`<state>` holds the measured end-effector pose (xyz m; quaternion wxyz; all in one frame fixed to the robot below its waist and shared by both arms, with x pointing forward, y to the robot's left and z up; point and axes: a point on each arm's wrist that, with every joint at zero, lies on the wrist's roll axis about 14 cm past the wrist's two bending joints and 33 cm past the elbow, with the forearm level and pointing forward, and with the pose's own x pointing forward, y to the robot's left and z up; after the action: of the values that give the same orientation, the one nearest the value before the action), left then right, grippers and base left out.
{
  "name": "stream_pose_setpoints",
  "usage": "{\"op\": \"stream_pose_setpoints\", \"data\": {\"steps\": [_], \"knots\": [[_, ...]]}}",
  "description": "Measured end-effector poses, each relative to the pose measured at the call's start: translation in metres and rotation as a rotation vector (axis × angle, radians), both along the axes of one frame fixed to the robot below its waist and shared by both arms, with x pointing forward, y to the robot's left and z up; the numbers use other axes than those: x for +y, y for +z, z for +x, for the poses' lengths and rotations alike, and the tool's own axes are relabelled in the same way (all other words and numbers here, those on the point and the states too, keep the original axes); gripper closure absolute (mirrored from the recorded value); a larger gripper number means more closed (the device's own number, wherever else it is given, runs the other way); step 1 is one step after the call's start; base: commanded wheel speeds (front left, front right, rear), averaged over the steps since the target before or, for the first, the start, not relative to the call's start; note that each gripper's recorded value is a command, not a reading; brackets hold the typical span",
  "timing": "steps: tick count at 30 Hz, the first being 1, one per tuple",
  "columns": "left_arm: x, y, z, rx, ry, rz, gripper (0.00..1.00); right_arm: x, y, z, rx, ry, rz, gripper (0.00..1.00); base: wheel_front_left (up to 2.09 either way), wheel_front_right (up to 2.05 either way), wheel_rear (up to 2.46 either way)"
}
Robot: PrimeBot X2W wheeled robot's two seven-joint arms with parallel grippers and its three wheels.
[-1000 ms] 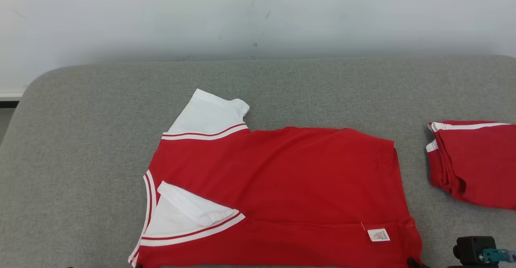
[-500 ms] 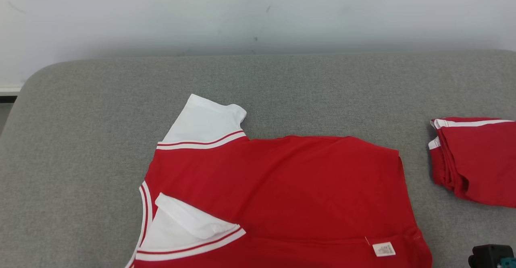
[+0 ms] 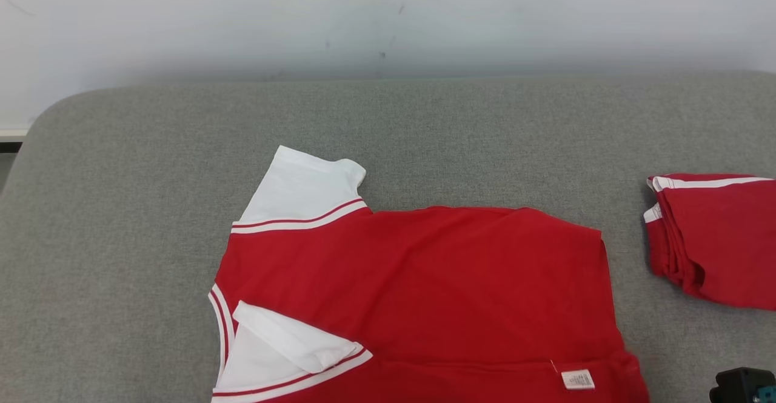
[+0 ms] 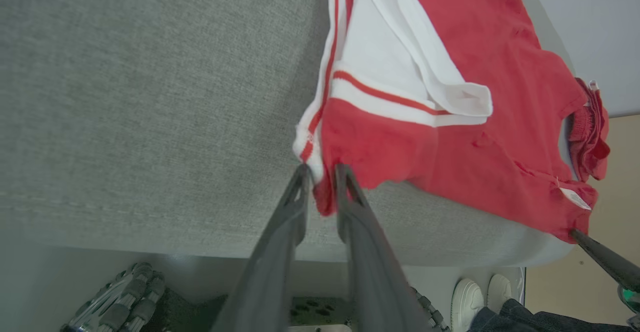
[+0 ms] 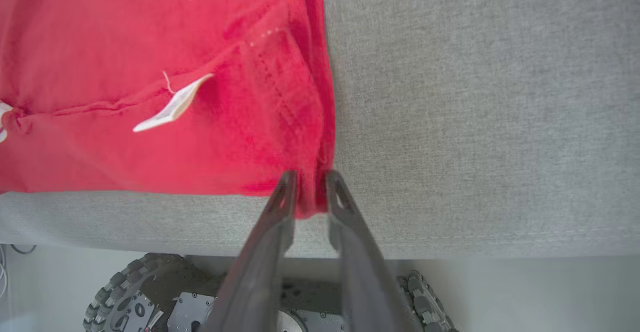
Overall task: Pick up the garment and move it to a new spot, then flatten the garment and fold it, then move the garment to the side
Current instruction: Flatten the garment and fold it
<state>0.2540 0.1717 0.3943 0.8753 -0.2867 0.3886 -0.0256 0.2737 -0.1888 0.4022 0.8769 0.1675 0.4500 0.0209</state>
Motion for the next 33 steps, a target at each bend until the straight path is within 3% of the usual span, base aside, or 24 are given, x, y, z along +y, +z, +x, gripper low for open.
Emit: {"op": "stream_pose_setpoints", "data": {"steps": [6,11,14,17,22,33], "knots": [[0.01,0.009,0.003,-0.036,-0.006,0.064,0.0,-0.007,-0.001,-0.002,0.006,-0.018,-0.008,0.0,0.0,0.0,0.0],[0.022,0.036,0.027,-0.169,0.024,0.112,0.0,-0.018,0.007,0.005,-0.045,-0.032,-0.05,0.0,0.0,0.0,0.0],[0.034,0.069,0.056,-0.327,0.052,0.184,0.0,-0.034,0.027,0.028,-0.157,-0.049,-0.121,0.0,0.0,0.0,0.0],[0.036,0.101,0.076,-0.475,0.065,0.242,0.0,-0.036,0.067,0.065,-0.355,-0.063,-0.16,0.0,0.0,0.0,0.0],[0.006,0.142,0.098,-0.683,0.031,0.275,0.0,-0.021,0.107,0.092,-0.565,-0.084,-0.147,0.0,0.0,0.0,0.0],[-0.024,0.147,0.109,-0.803,-0.028,0.359,0.0,0.017,0.137,0.107,-0.807,-0.118,-0.116,0.0,0.0,0.0,0.0]]}}
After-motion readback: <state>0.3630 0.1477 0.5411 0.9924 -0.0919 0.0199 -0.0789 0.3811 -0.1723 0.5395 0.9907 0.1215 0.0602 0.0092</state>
